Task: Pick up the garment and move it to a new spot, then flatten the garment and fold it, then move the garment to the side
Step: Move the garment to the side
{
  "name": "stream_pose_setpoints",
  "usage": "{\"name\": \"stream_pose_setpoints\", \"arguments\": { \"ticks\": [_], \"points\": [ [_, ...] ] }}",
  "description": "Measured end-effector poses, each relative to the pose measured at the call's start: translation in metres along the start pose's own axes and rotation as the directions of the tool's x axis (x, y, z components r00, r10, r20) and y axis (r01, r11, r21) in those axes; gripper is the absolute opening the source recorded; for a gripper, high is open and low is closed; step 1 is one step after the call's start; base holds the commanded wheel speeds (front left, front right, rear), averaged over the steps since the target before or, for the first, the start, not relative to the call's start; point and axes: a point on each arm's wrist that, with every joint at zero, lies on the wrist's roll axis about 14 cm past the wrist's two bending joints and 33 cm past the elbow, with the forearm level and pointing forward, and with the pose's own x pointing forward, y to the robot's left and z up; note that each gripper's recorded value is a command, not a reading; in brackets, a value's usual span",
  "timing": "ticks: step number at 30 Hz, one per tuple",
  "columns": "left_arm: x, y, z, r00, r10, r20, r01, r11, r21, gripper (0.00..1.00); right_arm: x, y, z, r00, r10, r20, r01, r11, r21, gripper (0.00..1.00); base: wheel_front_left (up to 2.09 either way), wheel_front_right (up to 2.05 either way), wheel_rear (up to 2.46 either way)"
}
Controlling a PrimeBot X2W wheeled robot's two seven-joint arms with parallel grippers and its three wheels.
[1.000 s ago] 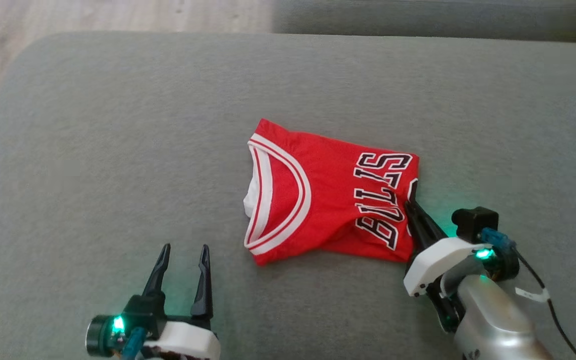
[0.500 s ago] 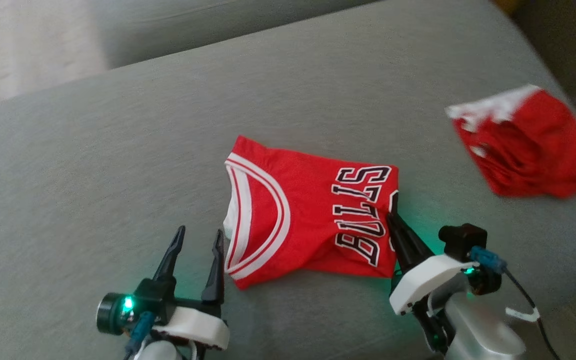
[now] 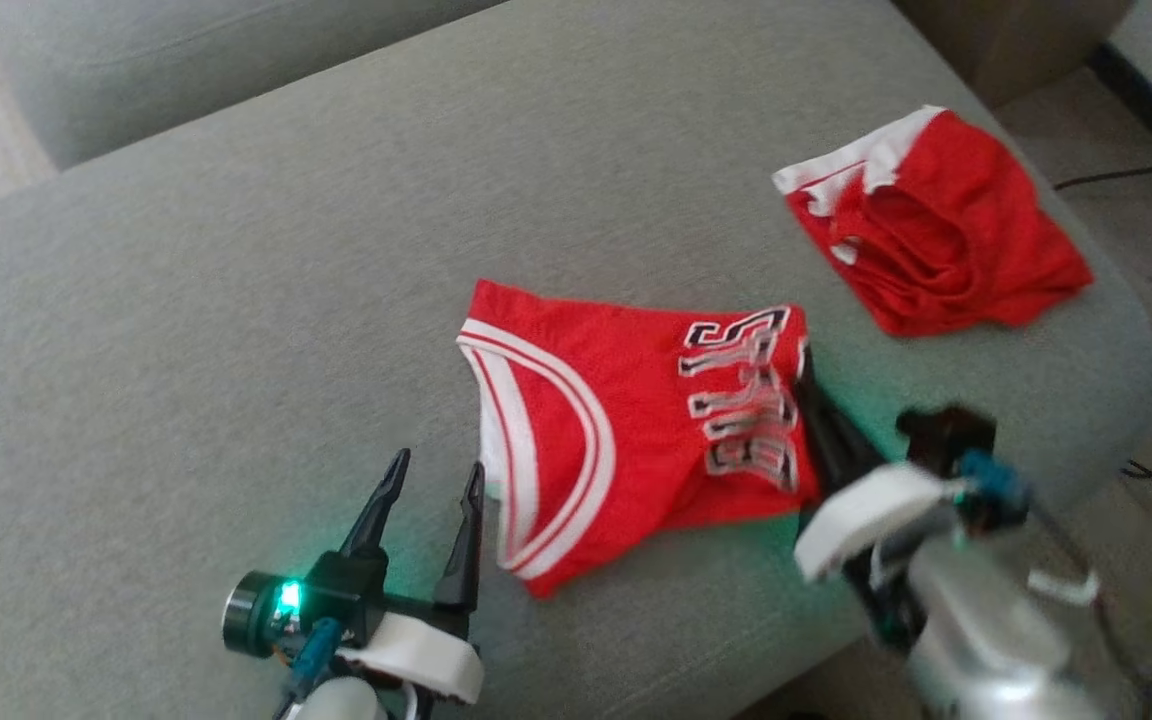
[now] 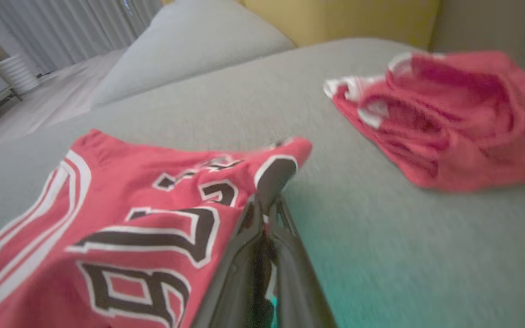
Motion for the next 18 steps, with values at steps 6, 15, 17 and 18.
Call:
{"name": "stream_pose_setpoints", "arguments": {
  "ticks": [6,15,17,18],
  "points": [
    [-0.009,0.020,-0.013,0.998,0.062,-0.034,-0.063,0.998,-0.018,1.00,0.047,-0.030,0.088,0.990,0.007,0.142,0.023,0.977,-0.214,0.00,0.00,0.00,0.00],
    [-0.020,0.042,-0.023,0.990,0.131,-0.056,-0.133,0.991,-0.033,1.00,0.055,-0.146,0.140,0.963,-0.238,0.124,0.268,0.873,-0.406,0.20,0.00,0.00,0.00],
    [-0.021,0.046,-0.024,0.988,0.145,-0.057,-0.147,0.989,-0.035,1.00,0.051,-0.167,0.142,0.949,-0.294,0.113,0.314,0.855,-0.412,1.00,0.00,0.00,0.00],
    [-0.021,0.048,-0.024,0.987,0.152,-0.056,-0.154,0.987,-0.036,1.00,0.049,-0.172,0.144,0.943,-0.312,0.120,0.333,0.850,-0.407,1.00,0.00,0.00,0.00]
  ]
}}
